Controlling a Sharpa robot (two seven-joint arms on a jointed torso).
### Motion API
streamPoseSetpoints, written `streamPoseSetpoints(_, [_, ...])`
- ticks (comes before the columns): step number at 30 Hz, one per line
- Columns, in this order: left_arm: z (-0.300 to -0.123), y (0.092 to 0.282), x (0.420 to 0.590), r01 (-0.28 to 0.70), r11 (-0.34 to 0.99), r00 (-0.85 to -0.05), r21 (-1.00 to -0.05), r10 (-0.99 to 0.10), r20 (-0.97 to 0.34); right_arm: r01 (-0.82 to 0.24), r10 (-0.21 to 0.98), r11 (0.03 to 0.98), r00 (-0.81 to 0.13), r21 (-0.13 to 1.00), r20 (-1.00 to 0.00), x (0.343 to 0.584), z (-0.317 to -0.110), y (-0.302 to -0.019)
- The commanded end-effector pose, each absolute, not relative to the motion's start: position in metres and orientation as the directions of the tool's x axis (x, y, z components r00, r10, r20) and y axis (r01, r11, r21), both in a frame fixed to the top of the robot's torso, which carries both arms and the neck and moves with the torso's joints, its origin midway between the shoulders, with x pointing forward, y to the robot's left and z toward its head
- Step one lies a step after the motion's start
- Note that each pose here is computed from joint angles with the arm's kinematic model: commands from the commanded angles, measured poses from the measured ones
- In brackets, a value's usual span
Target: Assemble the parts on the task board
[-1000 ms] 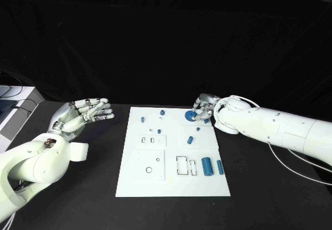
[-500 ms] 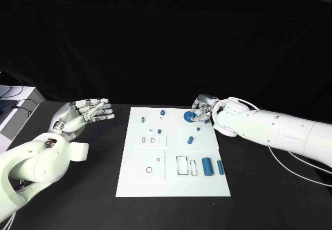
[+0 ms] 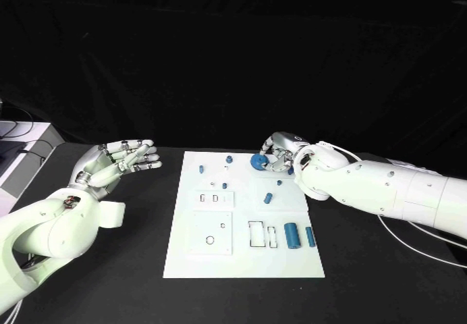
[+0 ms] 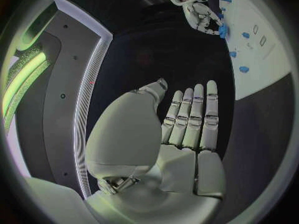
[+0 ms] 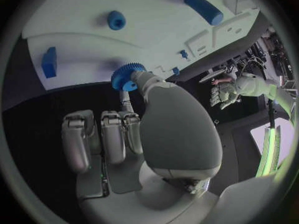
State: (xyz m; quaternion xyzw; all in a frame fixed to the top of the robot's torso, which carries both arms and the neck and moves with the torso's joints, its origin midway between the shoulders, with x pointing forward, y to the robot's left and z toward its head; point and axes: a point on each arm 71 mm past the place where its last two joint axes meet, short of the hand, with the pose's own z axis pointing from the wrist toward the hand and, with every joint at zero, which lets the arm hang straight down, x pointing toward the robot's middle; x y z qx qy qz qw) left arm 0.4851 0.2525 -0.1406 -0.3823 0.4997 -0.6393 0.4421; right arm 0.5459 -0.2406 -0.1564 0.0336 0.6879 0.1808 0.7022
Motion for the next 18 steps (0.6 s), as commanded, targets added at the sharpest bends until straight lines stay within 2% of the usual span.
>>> streamPoseSetpoints(1, [-0.14, 0.25, 0.484, 0.188, -0.119, -0.336, -0.975, -0.941, 0.05, -0.266, 0.277, 0.932, 0.079, 0.247, -0.958, 0.54, -0.149, -0.231])
streamPoseSetpoints(8, [-0.14, 0.25, 0.484, 0.188, -0.118, -0.336, -0.975, -0.941, 0.049, -0.318, 0.269, 0.92, 0.089, 0.229, -0.959, 0.534, -0.15, -0.205])
streamPoseSetpoints(18, [-0.141, 0.248, 0.485, 0.185, -0.122, -0.341, -0.975, -0.939, 0.053, -0.335, 0.238, 0.923, 0.106, 0.191, -0.965, 0.538, -0.16, -0.174])
